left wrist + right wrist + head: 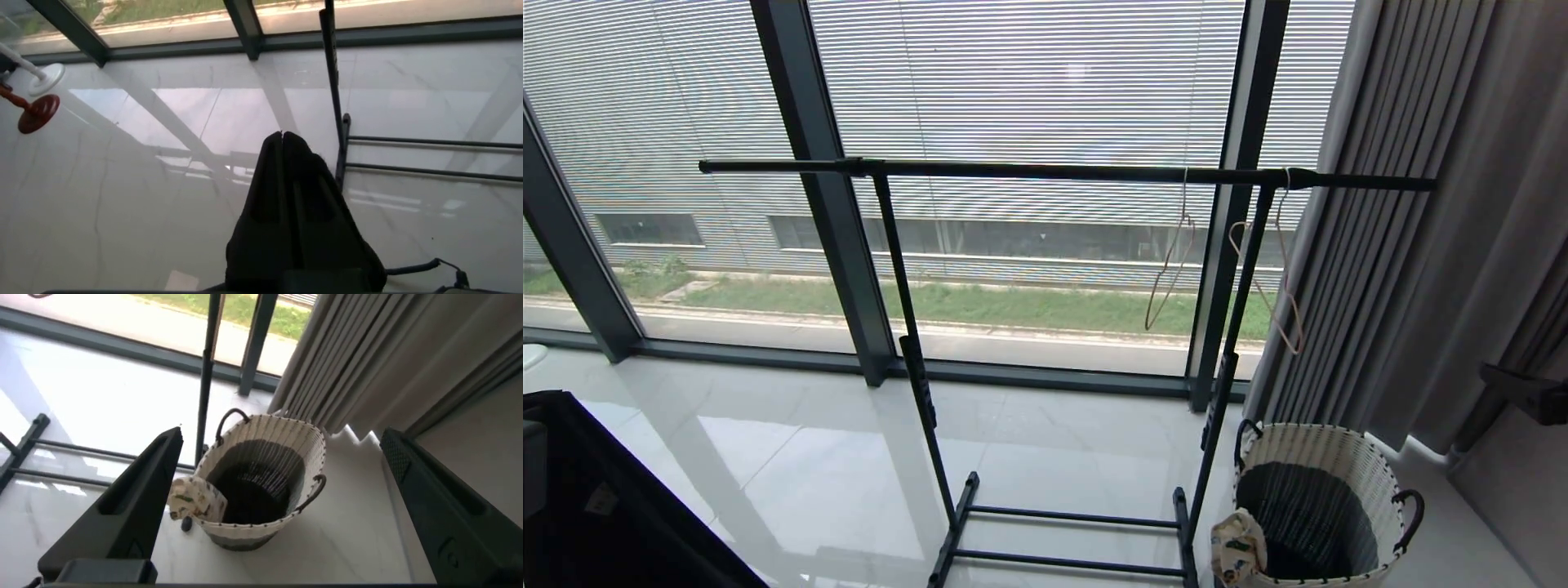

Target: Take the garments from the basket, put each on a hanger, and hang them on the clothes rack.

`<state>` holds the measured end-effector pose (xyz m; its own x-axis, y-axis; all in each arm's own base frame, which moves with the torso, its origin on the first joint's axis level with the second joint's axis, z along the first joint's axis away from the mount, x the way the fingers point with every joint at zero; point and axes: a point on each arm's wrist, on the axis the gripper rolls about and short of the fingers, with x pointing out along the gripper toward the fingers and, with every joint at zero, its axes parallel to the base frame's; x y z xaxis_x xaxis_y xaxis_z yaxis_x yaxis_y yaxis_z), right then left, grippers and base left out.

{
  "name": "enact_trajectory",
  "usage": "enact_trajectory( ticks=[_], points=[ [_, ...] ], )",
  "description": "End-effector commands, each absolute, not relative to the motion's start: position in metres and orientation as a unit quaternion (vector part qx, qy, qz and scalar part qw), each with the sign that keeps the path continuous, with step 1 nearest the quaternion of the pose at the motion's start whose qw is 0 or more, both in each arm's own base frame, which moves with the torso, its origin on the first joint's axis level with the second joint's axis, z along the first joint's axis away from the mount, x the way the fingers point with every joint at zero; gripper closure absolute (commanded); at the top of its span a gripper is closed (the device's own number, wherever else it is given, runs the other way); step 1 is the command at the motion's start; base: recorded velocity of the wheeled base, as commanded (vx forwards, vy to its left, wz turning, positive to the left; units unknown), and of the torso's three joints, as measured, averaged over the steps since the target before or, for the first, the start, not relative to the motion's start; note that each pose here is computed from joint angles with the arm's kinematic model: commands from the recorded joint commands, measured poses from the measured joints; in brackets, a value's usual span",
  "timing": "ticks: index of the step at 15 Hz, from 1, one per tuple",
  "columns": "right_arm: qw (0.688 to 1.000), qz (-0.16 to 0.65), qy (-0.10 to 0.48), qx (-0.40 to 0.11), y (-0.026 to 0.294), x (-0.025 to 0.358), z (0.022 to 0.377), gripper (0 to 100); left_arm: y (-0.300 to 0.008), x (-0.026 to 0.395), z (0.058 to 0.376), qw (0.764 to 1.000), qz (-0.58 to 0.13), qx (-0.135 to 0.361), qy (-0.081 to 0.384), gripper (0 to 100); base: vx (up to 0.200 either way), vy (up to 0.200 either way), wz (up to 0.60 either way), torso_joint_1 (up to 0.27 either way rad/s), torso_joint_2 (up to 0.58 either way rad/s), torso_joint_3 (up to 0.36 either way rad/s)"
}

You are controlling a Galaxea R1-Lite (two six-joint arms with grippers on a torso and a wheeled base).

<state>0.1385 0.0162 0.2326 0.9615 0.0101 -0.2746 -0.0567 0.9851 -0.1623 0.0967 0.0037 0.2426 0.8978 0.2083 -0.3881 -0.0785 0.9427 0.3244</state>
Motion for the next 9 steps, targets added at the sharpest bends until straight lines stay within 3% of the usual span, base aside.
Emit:
enact_trajectory(
  ticks=[1,9],
  points=[
    [0.985,0.018,0.151,-0.085,0.017,0.147,0.229,0,0.003,0.097,0.243,0.962,0.074,0.152,0.214,100,0.2,0.0,0.0,0.017,0.0,-0.017],
    [0.983,0.017,0.168,-0.073,0.025,0.203,0.229,0,-0.003,0.101,0.248,0.965,0.043,0.159,0.205,100,0.2,0.0,0.0,0.008,0.0,-0.002]
  ],
)
